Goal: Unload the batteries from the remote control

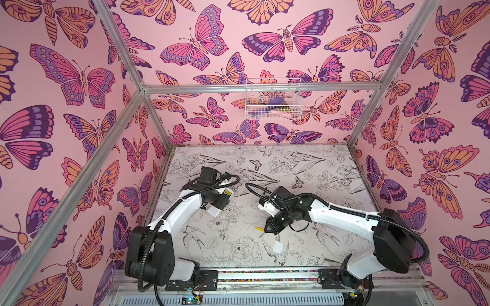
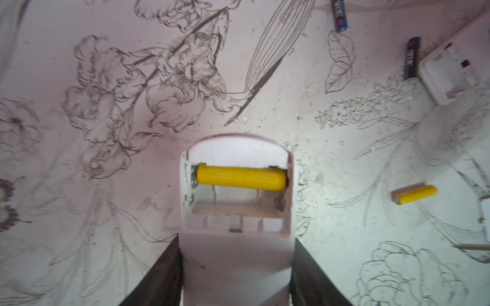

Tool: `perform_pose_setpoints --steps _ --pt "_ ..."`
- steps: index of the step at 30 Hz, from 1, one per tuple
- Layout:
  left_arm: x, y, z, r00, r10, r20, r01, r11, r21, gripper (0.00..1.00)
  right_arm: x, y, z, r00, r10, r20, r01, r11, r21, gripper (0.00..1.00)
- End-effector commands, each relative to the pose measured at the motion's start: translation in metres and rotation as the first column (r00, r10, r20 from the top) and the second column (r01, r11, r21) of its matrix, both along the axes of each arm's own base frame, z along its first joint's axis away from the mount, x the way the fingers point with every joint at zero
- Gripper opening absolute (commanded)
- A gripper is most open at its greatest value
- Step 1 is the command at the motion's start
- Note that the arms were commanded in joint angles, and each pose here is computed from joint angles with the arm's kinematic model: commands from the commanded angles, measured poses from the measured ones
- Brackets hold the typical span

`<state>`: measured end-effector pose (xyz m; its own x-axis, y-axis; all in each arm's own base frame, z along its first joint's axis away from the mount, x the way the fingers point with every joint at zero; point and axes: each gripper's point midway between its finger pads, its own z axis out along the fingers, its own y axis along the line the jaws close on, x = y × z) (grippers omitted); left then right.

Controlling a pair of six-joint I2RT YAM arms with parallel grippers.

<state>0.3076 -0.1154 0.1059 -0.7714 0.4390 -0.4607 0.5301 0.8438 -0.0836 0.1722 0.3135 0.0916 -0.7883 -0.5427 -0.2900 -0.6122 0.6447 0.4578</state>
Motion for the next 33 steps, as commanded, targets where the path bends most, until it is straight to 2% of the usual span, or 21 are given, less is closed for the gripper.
perform_pose_setpoints --steps 1,7,12,16,21,23,30,33 --pt "-0.016 -0.004 -0.013 0.99 0.082 -0.111 -0.09 0.994 -0.067 0.0 0.011 0.001 -0.015 0.999 -0.035 0.019 0.036 0.999 -0.033 0.0" --pt "-0.012 -0.001 -0.026 0.971 0.179 -0.161 -0.187 0.982 -0.04 0.0 0.02 -0.003 -0.023 0.996 -0.075 0.045 0.079 0.994 -0.073 0.0" --pt "-0.021 -0.018 -0.032 0.971 0.14 -0.193 -0.153 0.987 -0.054 0.0 0.022 -0.001 -0.017 0.996 -0.076 0.052 0.079 0.995 -0.066 0.0" --pt "-0.023 -0.023 -0.038 0.96 0.172 -0.219 -0.191 0.979 -0.071 0.01 0.03 -0.006 -0.01 0.991 -0.096 0.09 0.104 0.991 -0.079 0.0" --pt "-0.019 -0.027 -0.041 0.939 0.229 -0.257 -0.26 0.961 -0.093 0.03 0.04 -0.008 0.018 0.979 -0.147 0.141 0.151 0.988 -0.017 0.0" --pt "-0.021 -0.03 -0.047 0.925 0.247 -0.29 -0.286 0.953 -0.102 0.09 0.043 -0.009 0.028 0.974 -0.163 0.157 0.165 0.986 0.0 0.0" --pt "-0.029 -0.035 -0.065 0.886 0.306 -0.348 -0.355 0.931 -0.086 0.18 0.051 -0.011 0.042 0.939 -0.29 0.185 0.277 0.956 0.093 0.0" --pt "-0.027 -0.04 -0.065 0.895 0.296 -0.333 -0.337 0.939 -0.072 0.25 0.058 -0.013 0.037 0.913 -0.362 0.19 0.343 0.931 0.122 0.0"
